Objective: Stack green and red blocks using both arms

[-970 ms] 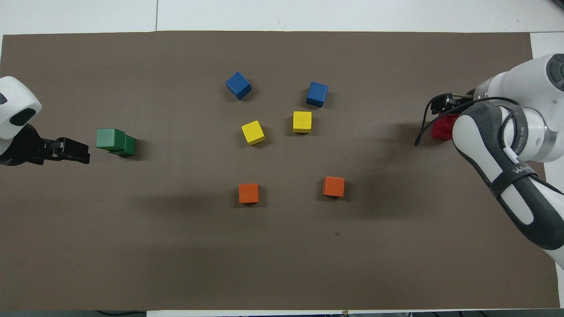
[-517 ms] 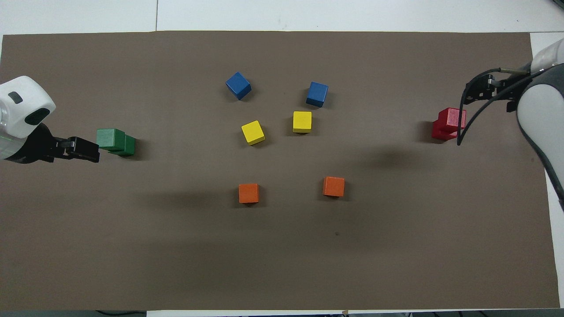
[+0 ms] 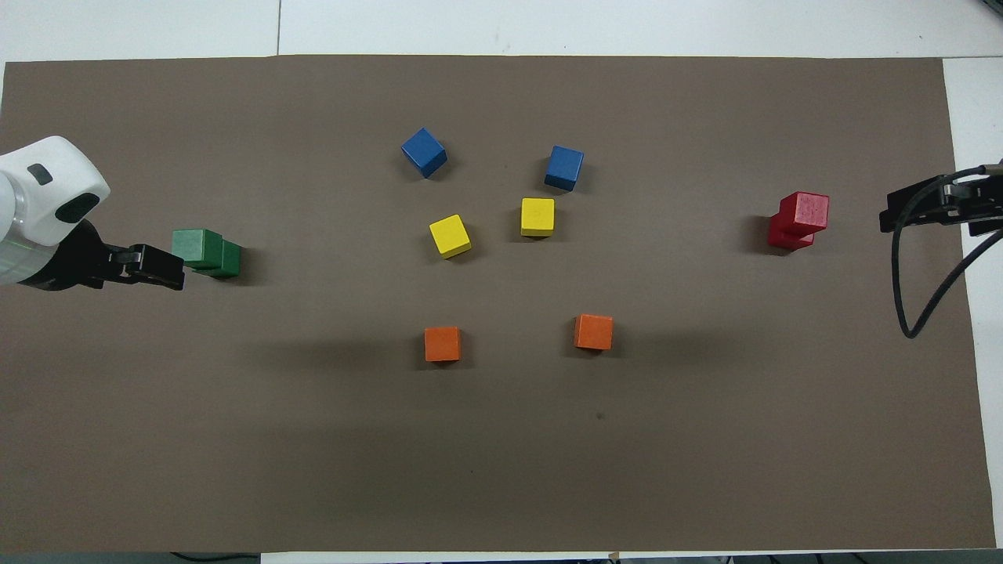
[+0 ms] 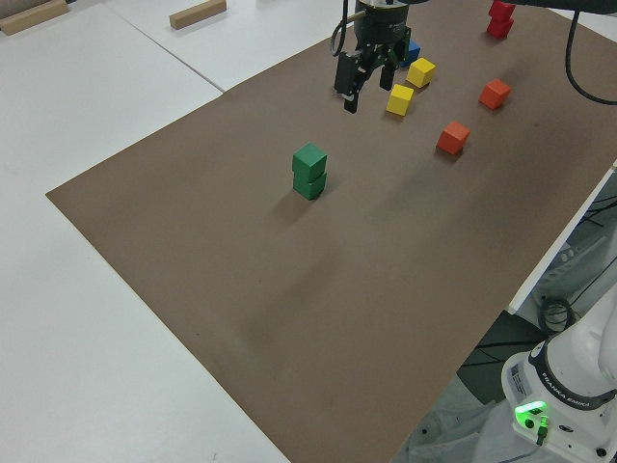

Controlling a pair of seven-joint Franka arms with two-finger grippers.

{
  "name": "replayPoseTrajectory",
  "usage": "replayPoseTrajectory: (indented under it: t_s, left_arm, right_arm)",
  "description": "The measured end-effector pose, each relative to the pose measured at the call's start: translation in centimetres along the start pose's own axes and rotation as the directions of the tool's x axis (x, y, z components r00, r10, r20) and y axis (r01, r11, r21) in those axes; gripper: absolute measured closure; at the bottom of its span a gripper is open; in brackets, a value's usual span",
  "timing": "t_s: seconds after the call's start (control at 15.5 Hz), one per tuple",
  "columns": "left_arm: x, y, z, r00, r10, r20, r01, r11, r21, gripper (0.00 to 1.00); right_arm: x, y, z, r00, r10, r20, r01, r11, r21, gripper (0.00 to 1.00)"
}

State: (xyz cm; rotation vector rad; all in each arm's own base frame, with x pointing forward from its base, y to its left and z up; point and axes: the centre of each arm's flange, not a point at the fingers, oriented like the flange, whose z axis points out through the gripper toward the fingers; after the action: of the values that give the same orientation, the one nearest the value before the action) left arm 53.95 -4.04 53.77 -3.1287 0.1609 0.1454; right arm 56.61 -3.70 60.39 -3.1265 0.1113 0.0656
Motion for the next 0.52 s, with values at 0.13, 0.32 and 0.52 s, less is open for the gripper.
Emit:
replayPoseTrajectory:
  t_s: [0.13,0.32,0.52]
  left_arm:
    - [0.0,0.0,0.0,1.000,-0.001,0.001,0.001,1.000,0.000,0.00]
    - [-0.1,-0.1,0.0,1.000,-0.001,0.003,0.001,1.000,0.000,0.00]
    - [-0.2,-0.1,-0.1,1.000,-0.002,0.009,0.002,1.000,0.000,0.00]
  right_arm:
    - [-0.5,-0.1,0.3,0.999,-0.001,0.044,0.001,1.000,0.000,0.00]
    - [-0.8,-0.3,0.2,0.998,-0.007,0.055,0.008,1.000,-0.019,0.00]
    - [-0.4,-1.4,-0.1,0.999,-0.035,0.016,0.036,0.997,-0.068,0.00]
